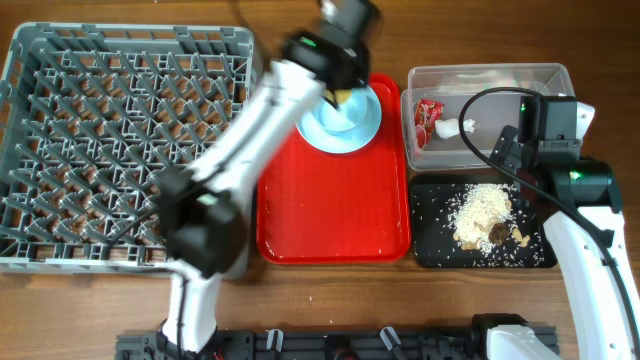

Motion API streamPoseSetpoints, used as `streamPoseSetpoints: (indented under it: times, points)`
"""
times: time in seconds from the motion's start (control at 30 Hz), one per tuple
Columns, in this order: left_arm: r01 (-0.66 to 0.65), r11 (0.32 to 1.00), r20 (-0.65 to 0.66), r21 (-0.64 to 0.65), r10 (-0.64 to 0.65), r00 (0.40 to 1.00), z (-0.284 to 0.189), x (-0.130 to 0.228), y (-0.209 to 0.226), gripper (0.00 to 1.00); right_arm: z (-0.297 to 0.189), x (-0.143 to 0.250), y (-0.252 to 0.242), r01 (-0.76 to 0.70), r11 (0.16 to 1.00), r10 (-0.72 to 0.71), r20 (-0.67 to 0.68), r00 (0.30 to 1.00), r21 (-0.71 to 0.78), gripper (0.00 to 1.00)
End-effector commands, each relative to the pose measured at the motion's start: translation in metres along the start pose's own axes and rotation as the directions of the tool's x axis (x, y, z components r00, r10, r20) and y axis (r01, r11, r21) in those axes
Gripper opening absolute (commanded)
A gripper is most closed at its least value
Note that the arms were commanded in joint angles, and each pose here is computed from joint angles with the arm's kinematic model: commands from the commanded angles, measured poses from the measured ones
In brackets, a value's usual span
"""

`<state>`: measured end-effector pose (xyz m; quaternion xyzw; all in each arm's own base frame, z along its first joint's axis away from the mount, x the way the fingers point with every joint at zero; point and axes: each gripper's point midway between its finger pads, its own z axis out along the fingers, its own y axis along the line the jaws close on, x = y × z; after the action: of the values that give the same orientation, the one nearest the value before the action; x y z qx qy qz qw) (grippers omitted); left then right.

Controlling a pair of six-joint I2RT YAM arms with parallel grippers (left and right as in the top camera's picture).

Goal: Sort waste into correct bins and load items into the dishwasher rack
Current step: 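Lift the yellow cup and place it in the dish rack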

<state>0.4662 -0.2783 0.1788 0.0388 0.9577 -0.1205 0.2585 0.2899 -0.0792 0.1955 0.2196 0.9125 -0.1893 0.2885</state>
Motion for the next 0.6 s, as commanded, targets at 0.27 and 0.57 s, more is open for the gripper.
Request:
streamPoseSetpoints:
  times: [0.27, 0.57]
  points:
    - [0.437, 0.449, -0.327, 0.779, -0.303, 0.895, -0.08, -0.056, 0.167, 0.04, -0.005, 0.002, 0.022, -0.009, 0.991, 0.004, -0.033, 0.999, -0.135, 1.0]
    - [0.624, 0.483, -0.45, 0.615, -0.435, 0.78, -0.003, -0.005, 0.239, 0.04, -0.005, 0.002, 0.022, -0.008, 0.991, 0.004, -0.033, 0.999, -0.135, 1.0]
